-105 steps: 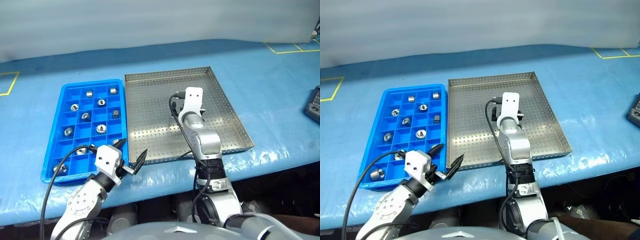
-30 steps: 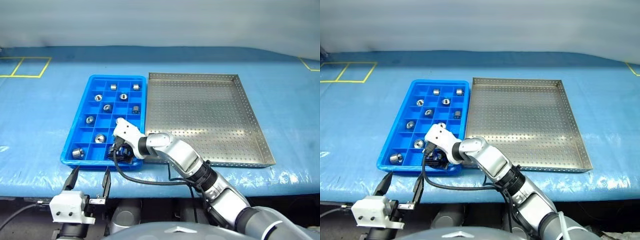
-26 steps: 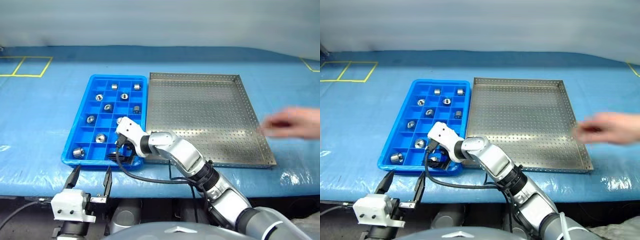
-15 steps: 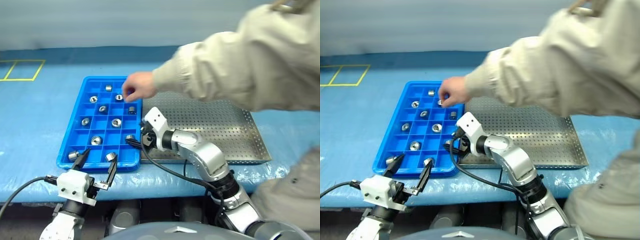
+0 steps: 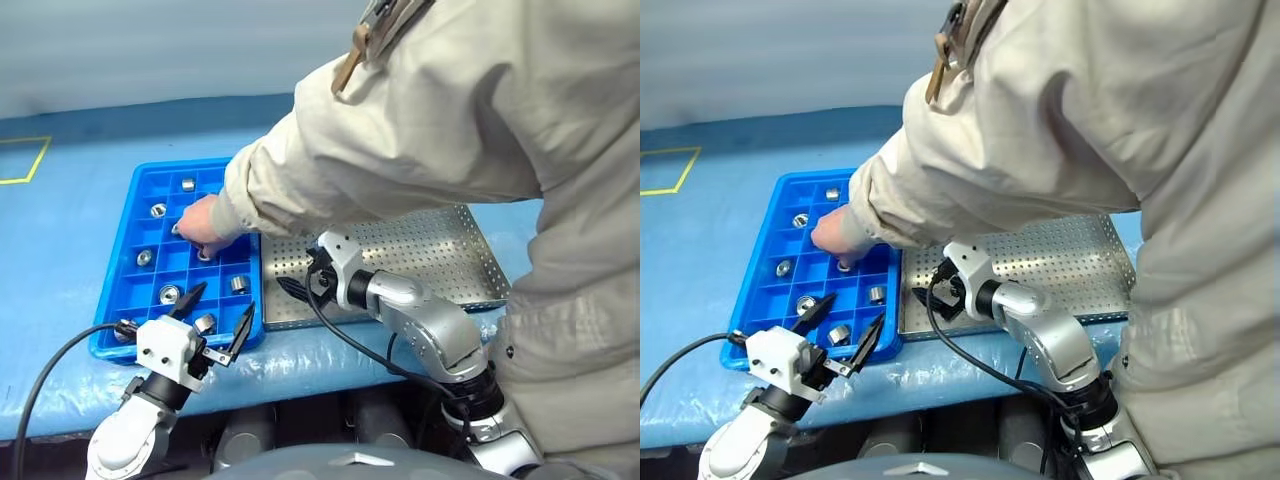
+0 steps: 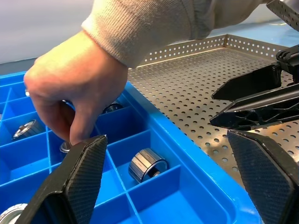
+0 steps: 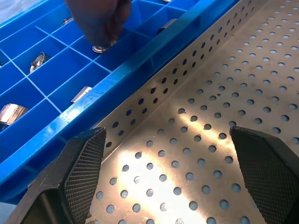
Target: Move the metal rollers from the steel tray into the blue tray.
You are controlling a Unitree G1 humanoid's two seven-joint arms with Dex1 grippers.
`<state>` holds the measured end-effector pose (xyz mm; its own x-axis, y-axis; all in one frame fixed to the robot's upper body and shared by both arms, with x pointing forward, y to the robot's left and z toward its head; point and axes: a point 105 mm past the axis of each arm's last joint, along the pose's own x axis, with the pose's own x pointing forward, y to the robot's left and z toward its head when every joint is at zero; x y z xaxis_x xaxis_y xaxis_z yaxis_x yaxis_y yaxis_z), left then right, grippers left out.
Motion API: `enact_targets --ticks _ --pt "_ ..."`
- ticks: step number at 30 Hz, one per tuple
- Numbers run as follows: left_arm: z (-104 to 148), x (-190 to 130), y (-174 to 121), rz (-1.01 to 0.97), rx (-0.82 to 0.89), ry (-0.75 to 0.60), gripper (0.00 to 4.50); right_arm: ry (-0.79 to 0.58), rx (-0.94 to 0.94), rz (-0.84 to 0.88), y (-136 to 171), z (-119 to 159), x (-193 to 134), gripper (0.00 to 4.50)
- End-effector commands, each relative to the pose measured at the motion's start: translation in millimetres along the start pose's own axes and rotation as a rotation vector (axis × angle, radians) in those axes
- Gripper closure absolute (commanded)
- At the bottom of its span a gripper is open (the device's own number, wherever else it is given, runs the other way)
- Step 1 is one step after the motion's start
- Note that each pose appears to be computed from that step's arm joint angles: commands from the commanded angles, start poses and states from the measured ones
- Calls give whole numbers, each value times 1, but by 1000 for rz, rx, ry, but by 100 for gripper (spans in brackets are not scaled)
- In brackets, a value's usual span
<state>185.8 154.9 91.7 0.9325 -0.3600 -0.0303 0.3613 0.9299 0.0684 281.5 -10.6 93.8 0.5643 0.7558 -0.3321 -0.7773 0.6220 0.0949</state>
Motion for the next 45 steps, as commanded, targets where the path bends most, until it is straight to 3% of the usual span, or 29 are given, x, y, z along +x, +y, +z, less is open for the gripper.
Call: enact_targets --ticks 1,35,39,45 --pt "7 1 -1 -10 -4 -24 0 -48 -14 3 4 12 -4 2" --pt "8 5 -4 11 1 -32 0 -59 -57 -3 1 22 -1 2" --pt "12 6 6 89 29 -61 0 -127 -70 -99 -14 43 4 2" --pt "28 14 32 224 30 -131 0 -216 -32 -426 -64 70 25 2"
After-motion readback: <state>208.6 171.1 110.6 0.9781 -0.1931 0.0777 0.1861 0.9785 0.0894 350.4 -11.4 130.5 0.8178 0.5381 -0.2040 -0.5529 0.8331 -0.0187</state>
